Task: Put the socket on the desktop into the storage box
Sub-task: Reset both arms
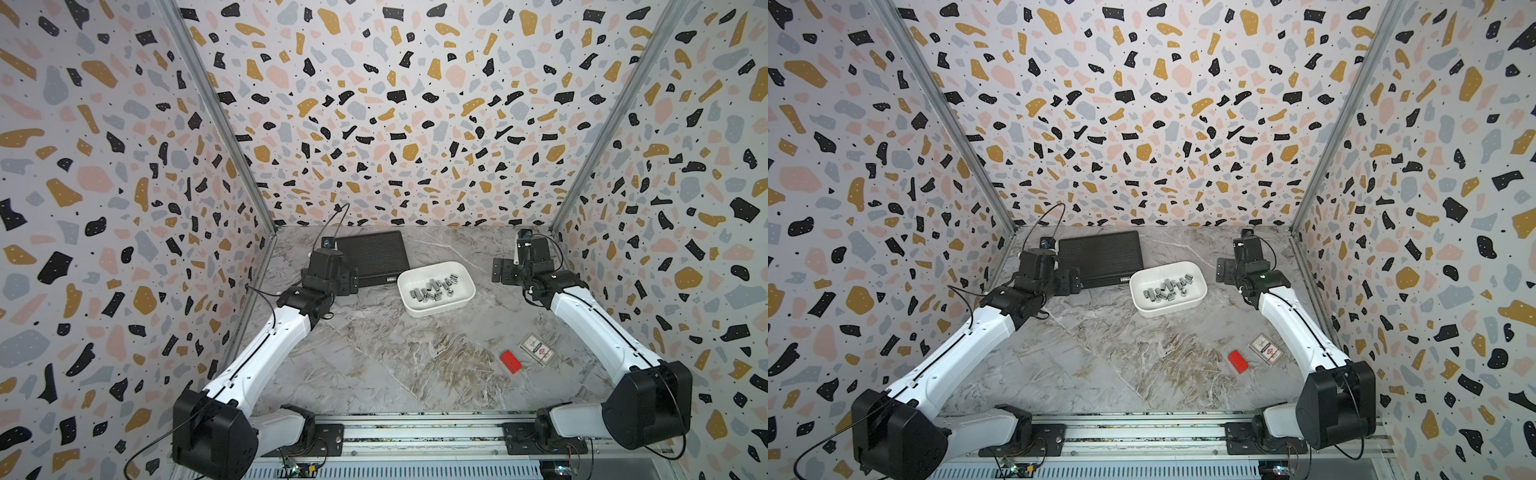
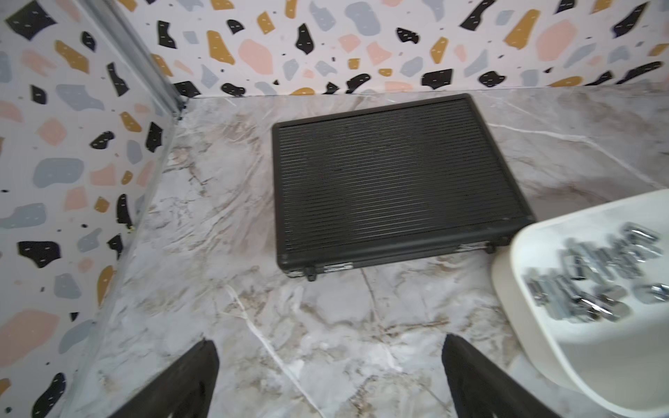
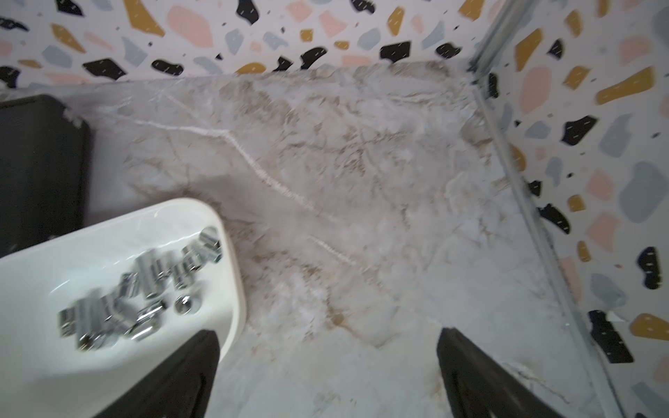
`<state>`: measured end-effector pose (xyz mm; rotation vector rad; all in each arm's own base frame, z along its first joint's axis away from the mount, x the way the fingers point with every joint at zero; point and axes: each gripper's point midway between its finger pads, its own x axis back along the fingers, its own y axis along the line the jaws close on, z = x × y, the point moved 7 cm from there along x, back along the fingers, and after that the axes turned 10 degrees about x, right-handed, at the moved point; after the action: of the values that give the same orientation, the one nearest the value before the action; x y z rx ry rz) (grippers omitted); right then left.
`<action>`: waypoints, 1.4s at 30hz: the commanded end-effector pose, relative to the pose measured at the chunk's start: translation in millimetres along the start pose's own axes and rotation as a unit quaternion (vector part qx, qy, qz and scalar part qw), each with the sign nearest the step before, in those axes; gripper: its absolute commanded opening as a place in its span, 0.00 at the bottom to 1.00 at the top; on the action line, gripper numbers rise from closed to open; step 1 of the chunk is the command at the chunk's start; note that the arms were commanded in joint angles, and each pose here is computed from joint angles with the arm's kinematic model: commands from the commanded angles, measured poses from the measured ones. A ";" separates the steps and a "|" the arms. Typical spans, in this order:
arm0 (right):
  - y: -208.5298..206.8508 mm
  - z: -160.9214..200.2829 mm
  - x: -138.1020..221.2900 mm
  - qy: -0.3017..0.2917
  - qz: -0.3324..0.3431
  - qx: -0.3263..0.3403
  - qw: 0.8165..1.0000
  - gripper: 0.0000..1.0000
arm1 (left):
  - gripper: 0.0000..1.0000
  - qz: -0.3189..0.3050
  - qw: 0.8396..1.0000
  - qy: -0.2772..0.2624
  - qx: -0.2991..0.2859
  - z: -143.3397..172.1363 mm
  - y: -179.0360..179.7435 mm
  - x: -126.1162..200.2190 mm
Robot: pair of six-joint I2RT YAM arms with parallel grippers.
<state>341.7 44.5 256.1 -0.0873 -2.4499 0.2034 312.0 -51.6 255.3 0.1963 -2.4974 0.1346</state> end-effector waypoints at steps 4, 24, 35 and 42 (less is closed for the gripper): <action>-61.1 18.5 -0.3 -0.064 0.153 -0.014 0.986 0.99 | 0.97 -0.066 0.995 -0.066 0.034 0.7 62.1 -21.0; -42.0 110.7 -50.5 -0.126 0.091 0.013 0.988 1.00 | 0.97 -0.006 0.992 -0.117 0.036 88.7 61.2 -77.1; -34.7 138.3 -70.0 -0.163 0.089 0.013 0.983 1.00 | 1.00 0.009 0.989 -0.149 -0.009 104.0 44.2 -78.3; -20.3 140.8 -63.1 -0.184 0.024 0.049 0.981 1.00 | 1.00 0.009 0.989 -0.148 -0.019 104.0 40.9 -79.3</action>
<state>301.5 -10.6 101.8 -0.2138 -2.7300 0.3592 301.4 -18.3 107.9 0.1721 -2.7224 0.0788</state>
